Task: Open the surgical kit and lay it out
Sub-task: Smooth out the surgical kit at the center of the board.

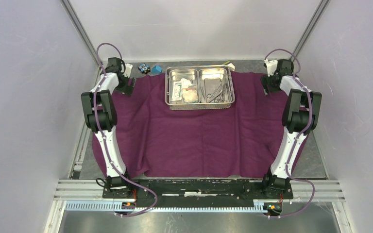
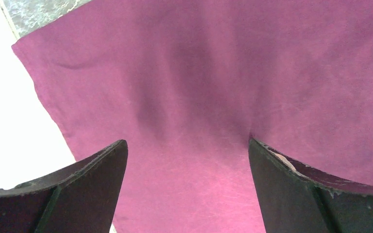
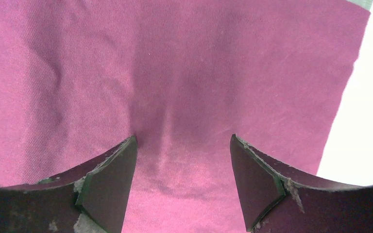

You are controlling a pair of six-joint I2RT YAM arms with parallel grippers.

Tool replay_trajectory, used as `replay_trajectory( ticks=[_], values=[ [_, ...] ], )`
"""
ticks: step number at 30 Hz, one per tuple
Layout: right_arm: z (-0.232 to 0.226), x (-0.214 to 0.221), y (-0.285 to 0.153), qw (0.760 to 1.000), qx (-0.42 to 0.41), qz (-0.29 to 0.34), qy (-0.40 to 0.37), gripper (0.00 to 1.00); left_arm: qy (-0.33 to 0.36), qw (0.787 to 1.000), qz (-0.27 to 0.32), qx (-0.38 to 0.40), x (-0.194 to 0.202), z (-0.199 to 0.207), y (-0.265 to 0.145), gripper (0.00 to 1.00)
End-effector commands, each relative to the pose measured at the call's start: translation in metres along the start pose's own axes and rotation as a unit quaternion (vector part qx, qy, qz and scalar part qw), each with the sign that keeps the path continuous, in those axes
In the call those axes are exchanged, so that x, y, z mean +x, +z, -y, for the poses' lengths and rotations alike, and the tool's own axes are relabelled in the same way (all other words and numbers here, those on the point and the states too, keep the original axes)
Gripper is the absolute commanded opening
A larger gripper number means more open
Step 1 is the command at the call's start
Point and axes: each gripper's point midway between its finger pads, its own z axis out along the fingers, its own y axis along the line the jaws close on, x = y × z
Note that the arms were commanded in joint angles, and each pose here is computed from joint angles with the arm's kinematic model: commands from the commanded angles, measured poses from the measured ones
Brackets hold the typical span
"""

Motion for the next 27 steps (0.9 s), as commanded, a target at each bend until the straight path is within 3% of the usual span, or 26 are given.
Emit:
replay_trajectory(
  ticks=[1, 8, 21, 27],
  values=[
    [0.027, 0.024, 0.004, 0.998, 0.045, -0.039, -0.02, 0.76, 0.045, 0.998, -0.021, -0.041, 0.009, -0.029, 0.009, 0.99],
    [0.045, 0.035, 0.001, 0.995, 0.076, -0.053, -0.037, 0.76, 0.076, 0.993, -0.04, -0.081, 0.021, -0.055, 0.022, 0.99],
    [0.046, 0.013, 0.015, 0.995, 0.07, -0.047, -0.059, 0.76, 0.11, 0.986, -0.018, -0.125, -0.012, -0.081, 0.037, 0.99],
    [0.048, 0.003, 0.003, 0.995, 0.072, -0.037, -0.063, 0.77, 0.114, 0.982, -0.012, -0.15, -0.02, -0.092, 0.026, 1.0]
  ],
)
